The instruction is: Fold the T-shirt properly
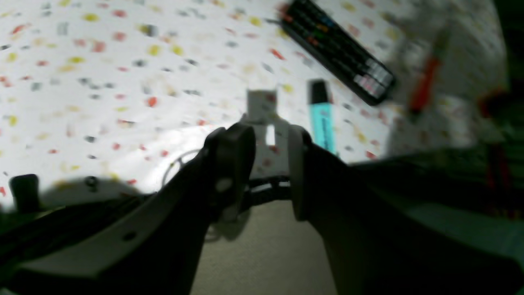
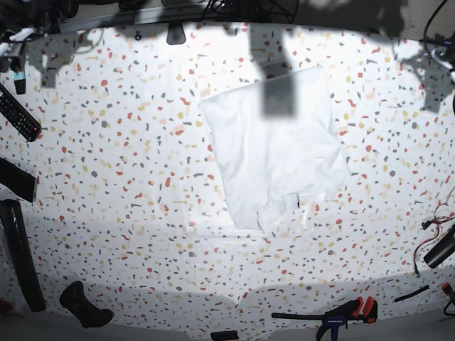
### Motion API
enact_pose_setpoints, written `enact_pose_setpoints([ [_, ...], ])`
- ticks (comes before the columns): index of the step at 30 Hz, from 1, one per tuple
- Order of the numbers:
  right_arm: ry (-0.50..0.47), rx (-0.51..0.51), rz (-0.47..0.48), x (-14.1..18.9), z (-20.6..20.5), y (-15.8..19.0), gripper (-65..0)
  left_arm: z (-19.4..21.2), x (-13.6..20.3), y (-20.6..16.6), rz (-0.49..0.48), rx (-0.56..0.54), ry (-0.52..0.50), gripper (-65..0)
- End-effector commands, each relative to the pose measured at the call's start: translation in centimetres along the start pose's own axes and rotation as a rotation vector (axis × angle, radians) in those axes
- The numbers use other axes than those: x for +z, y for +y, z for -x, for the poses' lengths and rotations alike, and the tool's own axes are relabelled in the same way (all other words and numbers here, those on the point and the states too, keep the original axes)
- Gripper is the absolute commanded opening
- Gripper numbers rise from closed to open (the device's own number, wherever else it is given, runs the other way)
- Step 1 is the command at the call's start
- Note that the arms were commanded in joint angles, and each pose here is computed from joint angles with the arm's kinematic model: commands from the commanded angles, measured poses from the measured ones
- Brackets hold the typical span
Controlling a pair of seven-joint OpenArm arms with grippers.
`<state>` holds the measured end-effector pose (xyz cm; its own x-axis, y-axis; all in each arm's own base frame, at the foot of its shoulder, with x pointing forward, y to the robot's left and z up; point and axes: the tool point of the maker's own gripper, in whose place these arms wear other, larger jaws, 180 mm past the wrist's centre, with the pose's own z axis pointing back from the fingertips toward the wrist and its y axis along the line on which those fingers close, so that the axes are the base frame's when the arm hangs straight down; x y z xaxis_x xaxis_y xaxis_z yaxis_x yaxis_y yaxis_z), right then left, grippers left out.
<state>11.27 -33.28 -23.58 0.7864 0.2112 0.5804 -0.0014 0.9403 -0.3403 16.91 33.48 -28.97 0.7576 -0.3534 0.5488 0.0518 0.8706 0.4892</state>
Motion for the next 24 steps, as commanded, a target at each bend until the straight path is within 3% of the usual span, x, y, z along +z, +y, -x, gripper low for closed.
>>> enact_pose_setpoints([
  [1,-0.016,0.028,0.022,0.6,-0.4,-0.6,-46.0,-0.2,0.6,1.2,-0.033,-0.026,-0.009,-65.0],
  [6,0.026,0.03,0.085,1.8,0.7,-2.4,-46.0,3.8,1.9,2.8,-0.068,-0.057,0.136,-65.0],
  [10,0.054,0.031,0.128,2.7,1.5,-3.6,-46.0,5.9,2.7,2.2,-0.037,-0.081,0.198,-65.0],
  [17,0.052,0.014,0.138,3.0,1.7,-3.8,-46.0,8.3,4.2,-2.5,0.216,-0.037,0.268,-65.0],
  [21,0.059,-0.013,0.129,3.0,2.2,-3.3,-46.0,8.8,4.9,-4.5,0.289,0.029,0.274,-65.0],
  [24,0.03,-0.065,0.071,2.8,2.3,-1.8,-46.0,9.1,5.6,-6.1,0.355,0.073,0.273,-65.0],
])
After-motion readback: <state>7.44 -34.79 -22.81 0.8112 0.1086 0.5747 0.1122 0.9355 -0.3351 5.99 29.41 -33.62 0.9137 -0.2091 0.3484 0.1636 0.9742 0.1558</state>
